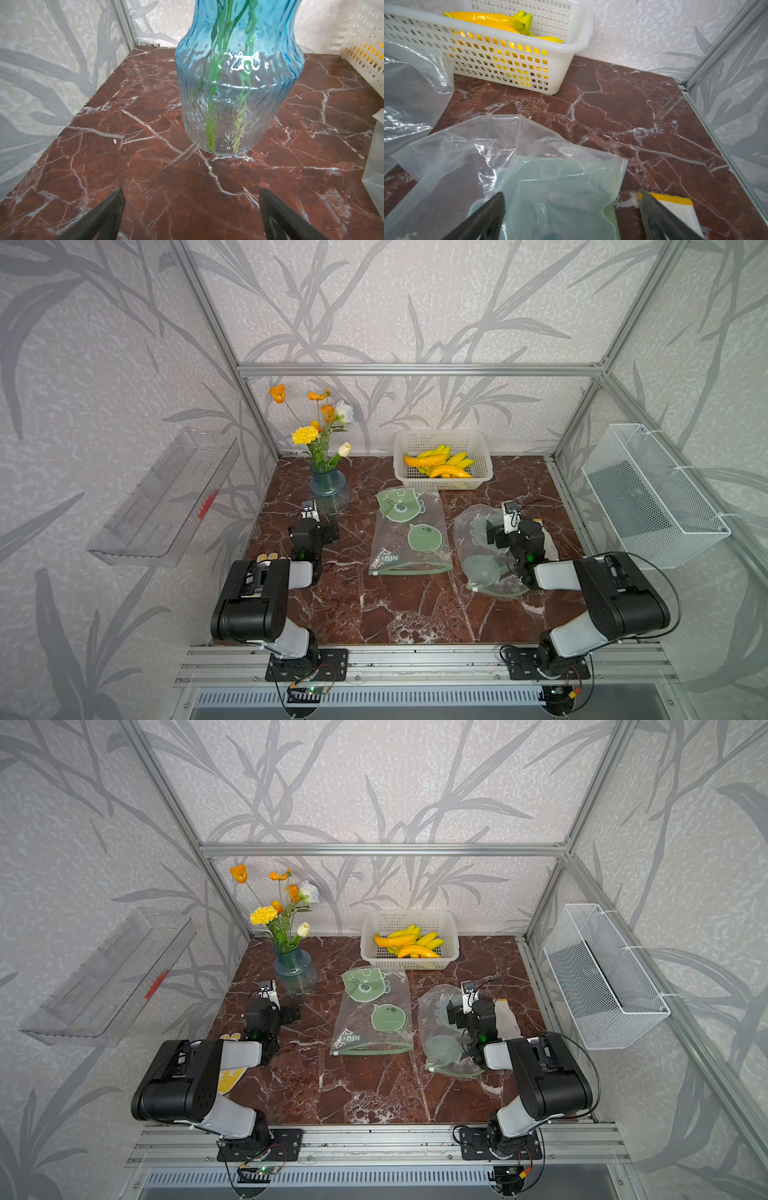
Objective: Open the zip-top bag and take out the banana
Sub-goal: Reset both arms
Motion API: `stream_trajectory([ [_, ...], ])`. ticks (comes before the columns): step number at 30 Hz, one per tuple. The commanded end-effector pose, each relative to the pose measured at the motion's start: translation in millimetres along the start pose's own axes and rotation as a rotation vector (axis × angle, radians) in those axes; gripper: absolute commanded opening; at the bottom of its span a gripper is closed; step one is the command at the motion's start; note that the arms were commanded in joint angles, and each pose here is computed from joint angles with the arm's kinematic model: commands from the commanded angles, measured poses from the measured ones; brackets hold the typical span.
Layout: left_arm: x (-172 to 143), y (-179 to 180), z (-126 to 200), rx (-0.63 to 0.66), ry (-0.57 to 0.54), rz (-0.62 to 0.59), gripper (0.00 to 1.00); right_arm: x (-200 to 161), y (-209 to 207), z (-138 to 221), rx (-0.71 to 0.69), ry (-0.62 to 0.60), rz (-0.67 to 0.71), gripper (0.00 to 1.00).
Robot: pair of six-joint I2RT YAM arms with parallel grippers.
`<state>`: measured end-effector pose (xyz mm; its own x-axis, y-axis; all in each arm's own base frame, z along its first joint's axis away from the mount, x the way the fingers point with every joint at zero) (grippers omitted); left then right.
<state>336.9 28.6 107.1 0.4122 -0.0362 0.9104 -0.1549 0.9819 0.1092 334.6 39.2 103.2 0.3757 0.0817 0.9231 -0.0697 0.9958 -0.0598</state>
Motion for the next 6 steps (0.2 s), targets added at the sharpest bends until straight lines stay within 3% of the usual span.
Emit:
stream_trajectory([
  [1, 8.0, -1.2, 0.2, -0.012, -0.029, 0.011, 1.00, 10.4, -1.6, 0.1, -0.001, -0.025, -0.014, 0.99],
  [6, 7.6, -1.5, 0.4, -0.015, -0.016, 0.011, 1.00, 10.1, -2.3, -1.3, 0.001, -0.016, -0.020, 0.99],
])
Point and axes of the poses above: each gripper's point midway between its finger pads, its own z axis back along the fingers, its own y axis along the line the jaws close on, x = y × z, the point moved 6 cm from there along z, back along the fingers, and after that the axes turned 5 degrees about -z, right-handed, at the moved point
